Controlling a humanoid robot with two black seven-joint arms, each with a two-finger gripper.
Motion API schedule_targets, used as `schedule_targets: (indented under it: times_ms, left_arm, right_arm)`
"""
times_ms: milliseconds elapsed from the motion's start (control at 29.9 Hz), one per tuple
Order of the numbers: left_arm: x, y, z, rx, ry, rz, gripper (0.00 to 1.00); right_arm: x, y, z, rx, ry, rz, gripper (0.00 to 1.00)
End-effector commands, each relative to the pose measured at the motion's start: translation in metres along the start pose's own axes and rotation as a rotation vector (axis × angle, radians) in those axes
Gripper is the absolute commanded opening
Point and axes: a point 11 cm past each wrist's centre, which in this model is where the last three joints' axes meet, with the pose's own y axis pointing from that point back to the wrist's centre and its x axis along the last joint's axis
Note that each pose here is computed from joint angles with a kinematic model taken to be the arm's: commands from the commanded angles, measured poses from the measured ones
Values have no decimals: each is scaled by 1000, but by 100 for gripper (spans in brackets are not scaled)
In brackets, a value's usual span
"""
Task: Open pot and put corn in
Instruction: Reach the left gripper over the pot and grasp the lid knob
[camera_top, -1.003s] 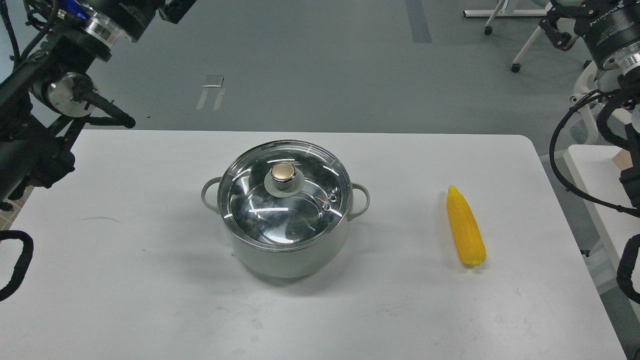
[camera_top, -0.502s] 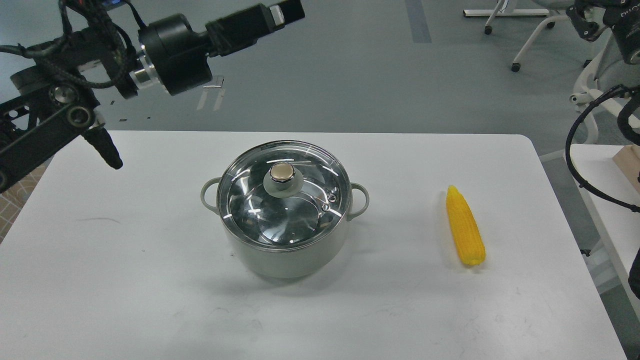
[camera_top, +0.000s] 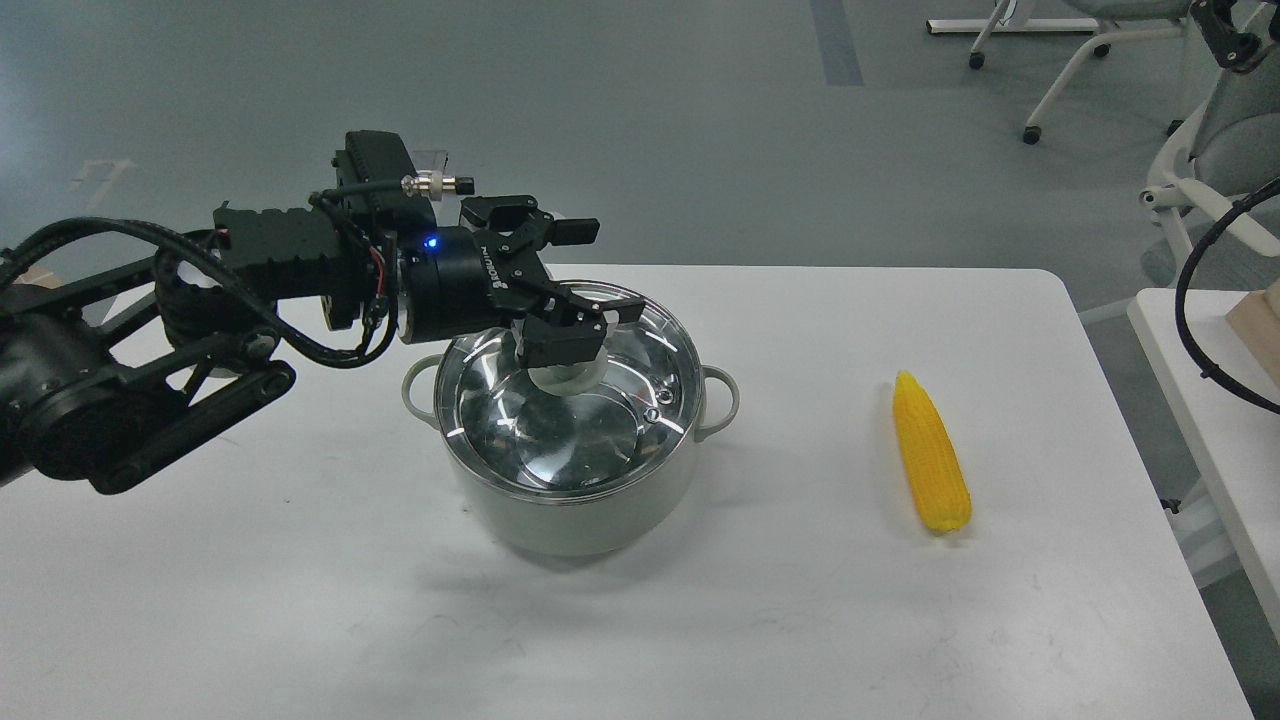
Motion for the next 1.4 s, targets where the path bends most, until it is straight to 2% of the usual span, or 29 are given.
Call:
schedule_targets:
  times_ms: [0,167,502,736,1036,1103,1371]
  left_arm:
    - [-14,-3,7,-19,5,-25,92]
    - [-46,2,8,-7,38,-55,92]
    - [-52,8,-9,49,53,-20,90]
    - [-58,10,-5,21,65,-28,76]
    - [-70,12,-8,40,84,-24,74]
    - [-72,13,-10,46,84,-22,67]
    - [-73,19,-15,54,86,-23,52]
  right_arm:
    - [2,1,-2,1,4,3,100]
    - [-1,0,-2,6,-2,-4,100]
    - [1,1,-13,44,-18,3,100]
    - [-2,-1,-9,43,-26,-3,100]
    - [-2,-1,-8,35,-25,-6,100]
    - [-4,-1,-7,33,-27,-9,100]
    - [-9,-3,-6,30,-23,-23,100]
